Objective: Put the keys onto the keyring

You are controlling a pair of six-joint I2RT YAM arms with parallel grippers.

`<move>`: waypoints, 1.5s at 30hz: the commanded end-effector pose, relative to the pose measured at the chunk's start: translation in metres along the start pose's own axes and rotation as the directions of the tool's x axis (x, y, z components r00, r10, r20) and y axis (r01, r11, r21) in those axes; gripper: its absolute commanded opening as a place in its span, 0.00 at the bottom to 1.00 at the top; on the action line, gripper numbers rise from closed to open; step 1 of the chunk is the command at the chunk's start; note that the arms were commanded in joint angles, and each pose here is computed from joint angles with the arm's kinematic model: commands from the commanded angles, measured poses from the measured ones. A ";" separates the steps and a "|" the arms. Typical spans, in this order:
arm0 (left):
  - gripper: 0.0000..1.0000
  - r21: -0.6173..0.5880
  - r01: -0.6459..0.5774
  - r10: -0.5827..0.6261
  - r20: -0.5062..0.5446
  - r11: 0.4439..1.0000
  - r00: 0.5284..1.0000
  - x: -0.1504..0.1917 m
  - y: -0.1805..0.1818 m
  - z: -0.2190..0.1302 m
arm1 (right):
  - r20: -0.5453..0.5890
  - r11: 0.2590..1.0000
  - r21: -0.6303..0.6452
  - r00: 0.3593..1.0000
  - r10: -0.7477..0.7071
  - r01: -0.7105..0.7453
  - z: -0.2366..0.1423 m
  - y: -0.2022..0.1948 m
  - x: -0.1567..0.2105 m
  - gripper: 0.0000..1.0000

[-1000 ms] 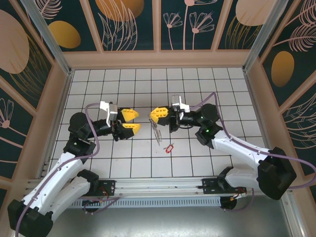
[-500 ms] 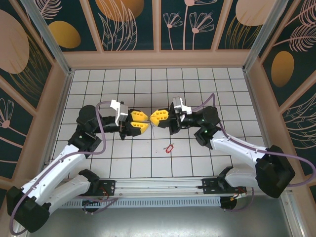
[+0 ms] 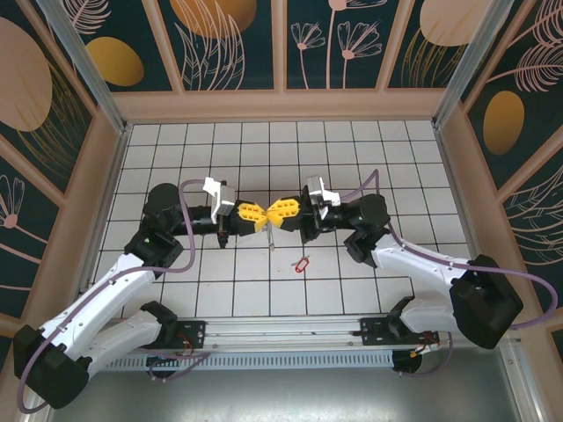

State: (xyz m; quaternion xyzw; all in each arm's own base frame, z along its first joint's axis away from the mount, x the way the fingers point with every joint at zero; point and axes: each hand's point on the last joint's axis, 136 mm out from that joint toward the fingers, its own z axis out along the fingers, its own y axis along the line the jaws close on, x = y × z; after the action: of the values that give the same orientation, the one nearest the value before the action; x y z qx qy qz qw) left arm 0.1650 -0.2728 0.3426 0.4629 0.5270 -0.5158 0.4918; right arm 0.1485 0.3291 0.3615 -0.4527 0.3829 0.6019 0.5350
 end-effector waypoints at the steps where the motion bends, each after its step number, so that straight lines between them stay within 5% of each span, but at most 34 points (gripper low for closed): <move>1: 0.00 -0.029 -0.053 0.054 0.015 0.998 0.998 -0.013 0.001 -0.001 | -0.009 1.000 -0.015 1.000 -0.018 0.018 -0.002 0.010 0.001 0.00; 6: 0.00 -0.061 -0.072 0.066 -0.094 0.996 0.993 -0.002 0.008 -0.001 | -0.138 0.994 0.099 0.990 -0.037 0.051 -0.008 -0.001 0.015 0.33; 9: 0.00 -0.086 -0.097 0.081 -0.176 0.992 0.981 0.006 0.015 -0.002 | -0.262 0.976 0.195 0.964 -0.045 0.098 -0.020 -0.008 0.024 0.40; 15: 0.00 -0.109 -0.093 0.045 -0.376 0.990 0.926 0.033 0.028 -0.006 | -0.496 0.917 0.362 0.868 0.039 0.165 -0.053 -0.010 0.047 0.37; 23: 0.00 -0.119 -0.075 0.010 -0.472 0.990 0.882 0.051 0.026 -0.003 | -0.619 0.888 0.382 0.784 0.039 0.258 -0.056 -0.017 0.063 0.25; 45: 0.00 -0.083 -0.029 -0.022 -0.556 0.996 0.831 0.077 0.015 0.009 | -0.583 0.952 0.230 0.812 -0.030 0.200 -0.027 -0.005 0.066 0.27</move>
State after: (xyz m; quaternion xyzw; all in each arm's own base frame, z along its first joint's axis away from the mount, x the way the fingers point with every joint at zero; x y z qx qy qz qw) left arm 0.1761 -0.2788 0.2547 0.5602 0.6813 -0.3331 0.3333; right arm 0.1562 0.3157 0.2728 -0.5479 0.6055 0.3332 0.4713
